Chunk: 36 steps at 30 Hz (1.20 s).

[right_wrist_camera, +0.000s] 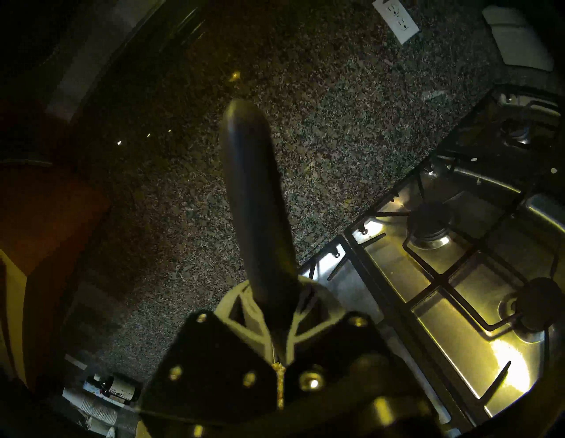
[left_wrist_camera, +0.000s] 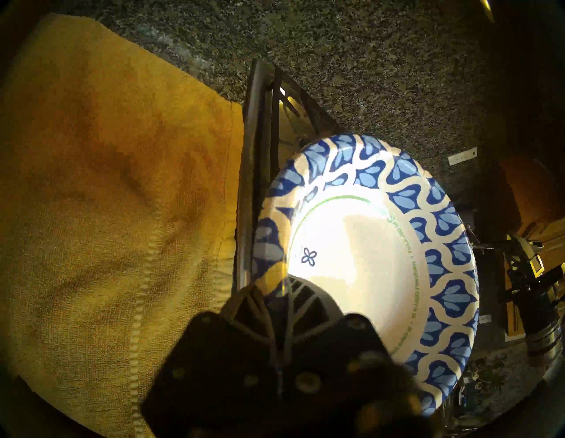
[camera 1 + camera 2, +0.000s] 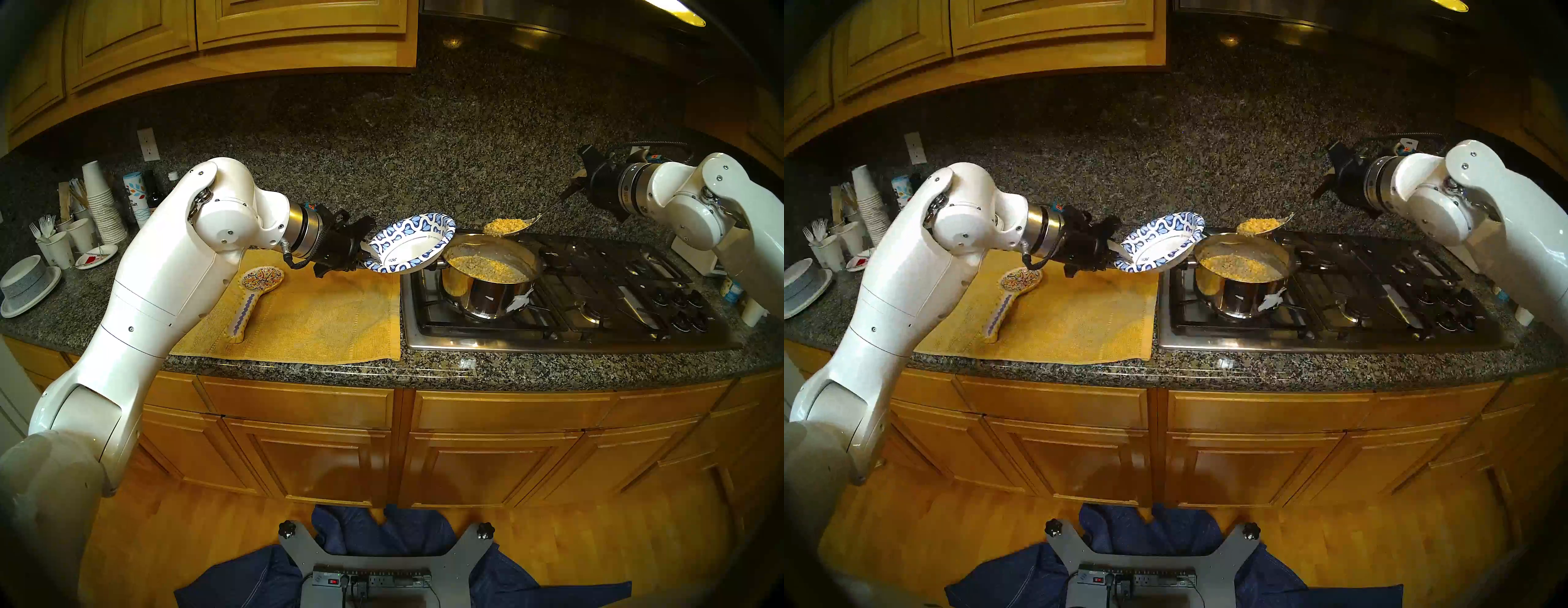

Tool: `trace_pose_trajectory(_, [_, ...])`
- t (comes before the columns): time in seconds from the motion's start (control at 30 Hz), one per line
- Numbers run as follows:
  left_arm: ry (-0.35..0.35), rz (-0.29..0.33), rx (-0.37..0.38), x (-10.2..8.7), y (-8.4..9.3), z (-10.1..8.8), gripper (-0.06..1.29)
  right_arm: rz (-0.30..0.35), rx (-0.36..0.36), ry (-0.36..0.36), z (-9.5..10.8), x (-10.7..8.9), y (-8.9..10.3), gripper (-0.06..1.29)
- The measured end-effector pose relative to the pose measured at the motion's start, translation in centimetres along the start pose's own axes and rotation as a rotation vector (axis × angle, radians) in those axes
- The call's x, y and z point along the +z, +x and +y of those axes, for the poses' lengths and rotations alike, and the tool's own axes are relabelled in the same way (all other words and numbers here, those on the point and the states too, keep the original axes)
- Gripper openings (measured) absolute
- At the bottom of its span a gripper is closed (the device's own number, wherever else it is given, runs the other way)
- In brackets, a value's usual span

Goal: Scoop oatmeal into bowl

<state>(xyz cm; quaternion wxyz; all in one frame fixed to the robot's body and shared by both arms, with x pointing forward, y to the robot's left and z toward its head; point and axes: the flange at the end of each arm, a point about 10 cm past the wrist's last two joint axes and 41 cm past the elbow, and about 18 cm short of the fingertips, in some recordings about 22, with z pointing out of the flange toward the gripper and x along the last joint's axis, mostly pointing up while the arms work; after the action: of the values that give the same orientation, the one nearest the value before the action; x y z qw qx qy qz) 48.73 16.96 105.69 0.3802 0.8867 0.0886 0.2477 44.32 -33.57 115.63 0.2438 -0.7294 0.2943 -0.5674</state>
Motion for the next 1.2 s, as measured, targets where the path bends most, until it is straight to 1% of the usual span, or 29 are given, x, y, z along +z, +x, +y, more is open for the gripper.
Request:
trace_pose_trajectory(0.17, [0.018,-0.015,-0.023,-0.2,0.0,0.1,-0.02,0.016,0.001,0.018,-0.8,-0.4,0.7,-0.03])
trace_pose_trajectory(0.4, [0.043,-0.037,-0.055,-0.4,-0.1,0.3,-0.02,0.021,-0.002,0.048,-2.1,-0.9,1.0,-0.03])
trace_pose_trajectory(0.73, [0.085,-0.074,-0.103,-0.8,-0.2,0.6,-0.02,-0.021,-0.015,0.1,-4.4,-1.8,0.3,-0.03])
trace_pose_trajectory(1.2, [0.144,-0.126,-0.165,-1.3,-0.2,1.0,-0.01,-0.089,-0.007,0.151,-7.1,-2.8,-0.8,-0.03])
